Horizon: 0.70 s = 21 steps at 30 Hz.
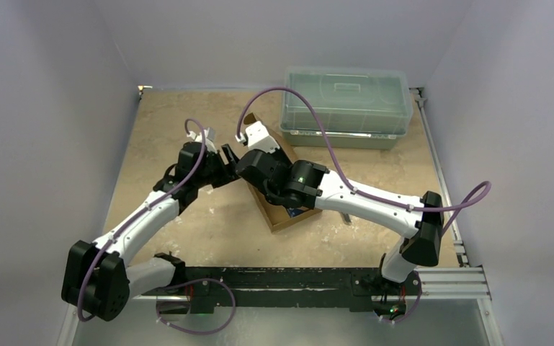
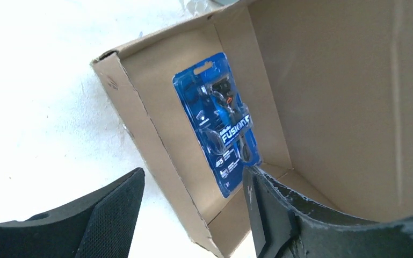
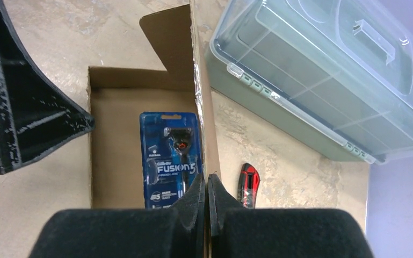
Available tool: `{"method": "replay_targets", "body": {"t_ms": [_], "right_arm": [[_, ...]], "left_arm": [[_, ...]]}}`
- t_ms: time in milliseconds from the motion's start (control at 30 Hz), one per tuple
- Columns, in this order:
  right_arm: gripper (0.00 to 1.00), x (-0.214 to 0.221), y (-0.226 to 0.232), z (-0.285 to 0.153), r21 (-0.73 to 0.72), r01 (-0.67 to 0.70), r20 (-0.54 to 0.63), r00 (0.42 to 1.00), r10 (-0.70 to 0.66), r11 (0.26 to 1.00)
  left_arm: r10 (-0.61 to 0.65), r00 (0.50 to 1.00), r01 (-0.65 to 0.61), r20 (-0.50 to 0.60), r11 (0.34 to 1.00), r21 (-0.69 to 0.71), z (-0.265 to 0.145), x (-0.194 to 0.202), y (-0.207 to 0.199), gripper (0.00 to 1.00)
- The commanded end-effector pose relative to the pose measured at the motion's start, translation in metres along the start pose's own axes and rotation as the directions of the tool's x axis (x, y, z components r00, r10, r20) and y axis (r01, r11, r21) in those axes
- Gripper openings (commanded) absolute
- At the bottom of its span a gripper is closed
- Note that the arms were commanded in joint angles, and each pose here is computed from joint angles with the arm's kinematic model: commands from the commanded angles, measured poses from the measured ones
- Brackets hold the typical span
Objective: Unpack the express box
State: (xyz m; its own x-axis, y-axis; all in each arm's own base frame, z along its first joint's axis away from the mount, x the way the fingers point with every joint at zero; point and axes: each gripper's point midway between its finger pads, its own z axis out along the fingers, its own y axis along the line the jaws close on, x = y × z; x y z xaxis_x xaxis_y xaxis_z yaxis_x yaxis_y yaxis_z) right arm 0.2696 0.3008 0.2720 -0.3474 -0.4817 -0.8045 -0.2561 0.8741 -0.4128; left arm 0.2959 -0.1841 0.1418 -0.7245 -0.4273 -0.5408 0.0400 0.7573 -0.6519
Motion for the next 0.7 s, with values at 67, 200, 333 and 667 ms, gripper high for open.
{"method": "replay_targets", "body": {"t_ms": [67,200,333,667], "right_arm": [[0.0,-0.005,-0.012,-0.001,0.01,-0.04,0.016,0.999,0.04,0.999],[0.0,-0.007,-0.012,-0.001,0.003,-0.045,0.016,0.999,0.045,0.999],[0.0,-0.009,-0.011,-0.002,-0.009,-0.052,0.018,0.998,0.053,0.999],[0.0,-0.015,-0.011,-0.009,-0.052,-0.083,0.026,0.996,0.084,0.995]], "left_arm": [[-0.048,0.998,0.049,0.028,0.998,-0.032,-0.009,-0.015,-0.01,0.64],[-0.094,0.995,0.094,-0.028,0.996,-0.014,0.003,-0.008,-0.014,0.61],[-0.128,0.989,0.13,-0.074,0.991,0.031,0.018,0.004,-0.022,0.61],[-0.029,0.989,0.014,-0.143,0.994,-0.11,0.048,0.04,0.009,0.61]]}}
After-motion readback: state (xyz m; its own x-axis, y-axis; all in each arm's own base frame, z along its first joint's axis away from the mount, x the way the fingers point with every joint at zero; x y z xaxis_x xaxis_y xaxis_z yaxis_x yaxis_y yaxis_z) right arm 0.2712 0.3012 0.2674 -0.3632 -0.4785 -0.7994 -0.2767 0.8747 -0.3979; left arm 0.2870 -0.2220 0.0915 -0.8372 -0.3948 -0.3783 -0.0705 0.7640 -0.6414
